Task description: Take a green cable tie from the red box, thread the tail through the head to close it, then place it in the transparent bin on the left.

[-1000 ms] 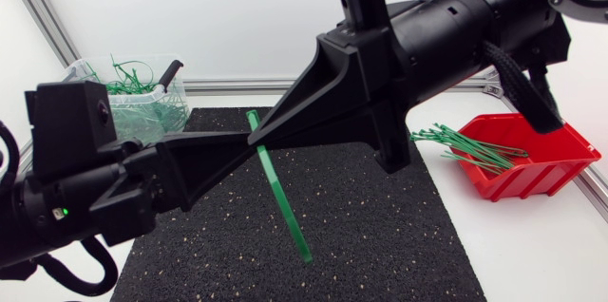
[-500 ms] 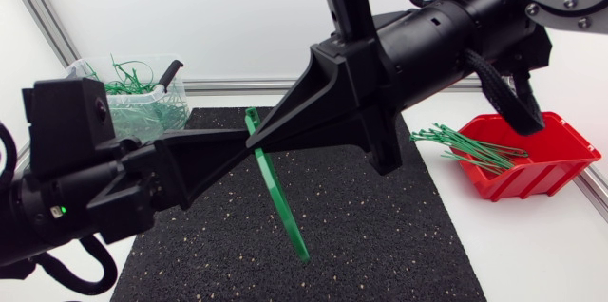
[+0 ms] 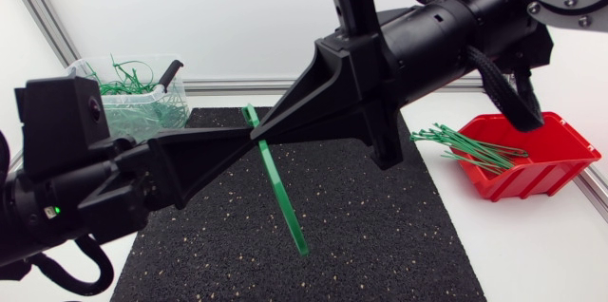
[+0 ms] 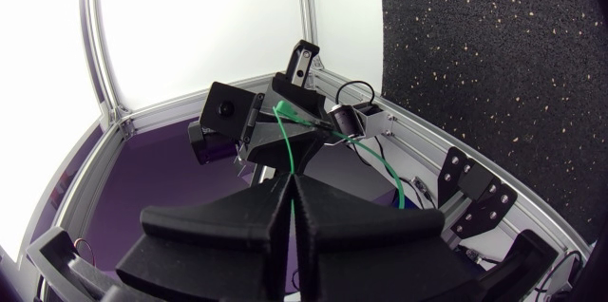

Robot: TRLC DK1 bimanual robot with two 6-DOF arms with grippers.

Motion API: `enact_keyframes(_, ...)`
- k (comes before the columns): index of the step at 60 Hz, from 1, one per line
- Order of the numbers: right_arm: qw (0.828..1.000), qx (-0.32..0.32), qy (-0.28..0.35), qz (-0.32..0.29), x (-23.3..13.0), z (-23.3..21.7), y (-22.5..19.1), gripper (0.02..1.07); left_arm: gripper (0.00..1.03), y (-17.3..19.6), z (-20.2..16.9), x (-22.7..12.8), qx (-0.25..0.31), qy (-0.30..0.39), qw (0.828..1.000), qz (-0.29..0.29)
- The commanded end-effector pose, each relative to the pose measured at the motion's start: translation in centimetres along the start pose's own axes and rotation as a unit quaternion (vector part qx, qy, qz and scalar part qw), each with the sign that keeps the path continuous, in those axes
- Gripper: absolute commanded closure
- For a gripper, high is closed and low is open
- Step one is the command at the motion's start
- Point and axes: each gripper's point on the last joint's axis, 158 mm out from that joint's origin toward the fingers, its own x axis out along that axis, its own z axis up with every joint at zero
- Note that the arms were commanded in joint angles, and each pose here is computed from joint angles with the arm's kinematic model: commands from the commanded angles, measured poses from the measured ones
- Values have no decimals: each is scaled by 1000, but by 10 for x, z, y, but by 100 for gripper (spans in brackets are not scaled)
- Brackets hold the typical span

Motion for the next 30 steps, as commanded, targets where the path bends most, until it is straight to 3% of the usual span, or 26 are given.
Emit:
enact_keyframes(1,1000,19,2,0,0,-2,-6,102,100,-8,13,-3,13,-17,1000,-7)
enact_keyframes(30,1000,17,10,-2,4,-8,-7,102,100,0,16,2,15,-16,1000,4)
